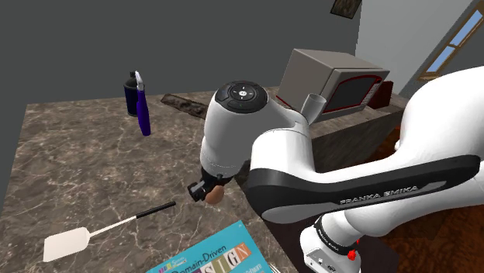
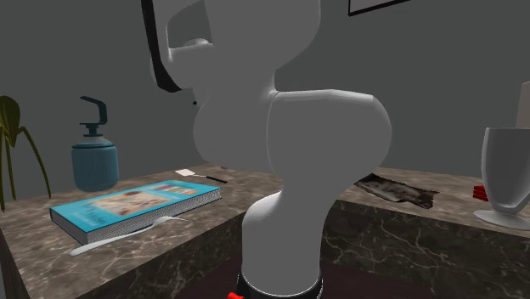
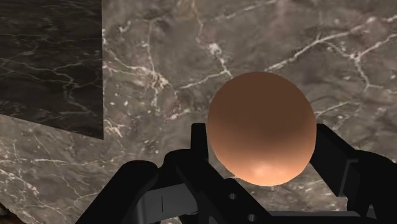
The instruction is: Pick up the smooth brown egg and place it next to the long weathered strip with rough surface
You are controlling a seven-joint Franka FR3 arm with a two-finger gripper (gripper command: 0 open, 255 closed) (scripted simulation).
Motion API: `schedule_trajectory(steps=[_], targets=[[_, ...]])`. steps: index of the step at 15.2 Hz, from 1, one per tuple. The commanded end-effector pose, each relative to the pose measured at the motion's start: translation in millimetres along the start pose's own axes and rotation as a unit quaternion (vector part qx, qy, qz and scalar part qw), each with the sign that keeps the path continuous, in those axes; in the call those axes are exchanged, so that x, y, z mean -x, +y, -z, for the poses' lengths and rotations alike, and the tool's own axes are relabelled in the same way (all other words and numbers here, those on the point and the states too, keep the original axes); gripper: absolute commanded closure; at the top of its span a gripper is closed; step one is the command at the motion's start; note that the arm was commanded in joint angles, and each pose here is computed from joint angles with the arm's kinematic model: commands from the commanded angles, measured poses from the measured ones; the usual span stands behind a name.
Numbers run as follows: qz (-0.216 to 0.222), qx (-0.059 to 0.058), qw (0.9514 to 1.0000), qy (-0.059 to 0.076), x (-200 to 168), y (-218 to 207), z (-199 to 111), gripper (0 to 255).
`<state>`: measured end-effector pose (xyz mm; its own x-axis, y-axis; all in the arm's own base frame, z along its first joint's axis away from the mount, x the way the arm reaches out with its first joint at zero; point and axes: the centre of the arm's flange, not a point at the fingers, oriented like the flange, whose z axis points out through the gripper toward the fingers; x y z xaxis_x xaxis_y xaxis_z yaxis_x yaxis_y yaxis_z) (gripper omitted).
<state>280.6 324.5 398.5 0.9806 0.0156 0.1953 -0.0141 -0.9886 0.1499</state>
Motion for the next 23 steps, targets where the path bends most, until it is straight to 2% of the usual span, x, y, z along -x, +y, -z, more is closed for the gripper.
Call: schedule_trajectory(steps=[1, 12, 23], targets=[[0.0, 0.0, 1.0, 0.0, -2.1, 1.1, 10.6, 255], [0.0, 0.0, 1.0, 0.0, -13.0, 9.6, 64.8, 255], [0.0, 0.0, 1.0, 0.0, -153.8, 27.8, 34.3, 255]])
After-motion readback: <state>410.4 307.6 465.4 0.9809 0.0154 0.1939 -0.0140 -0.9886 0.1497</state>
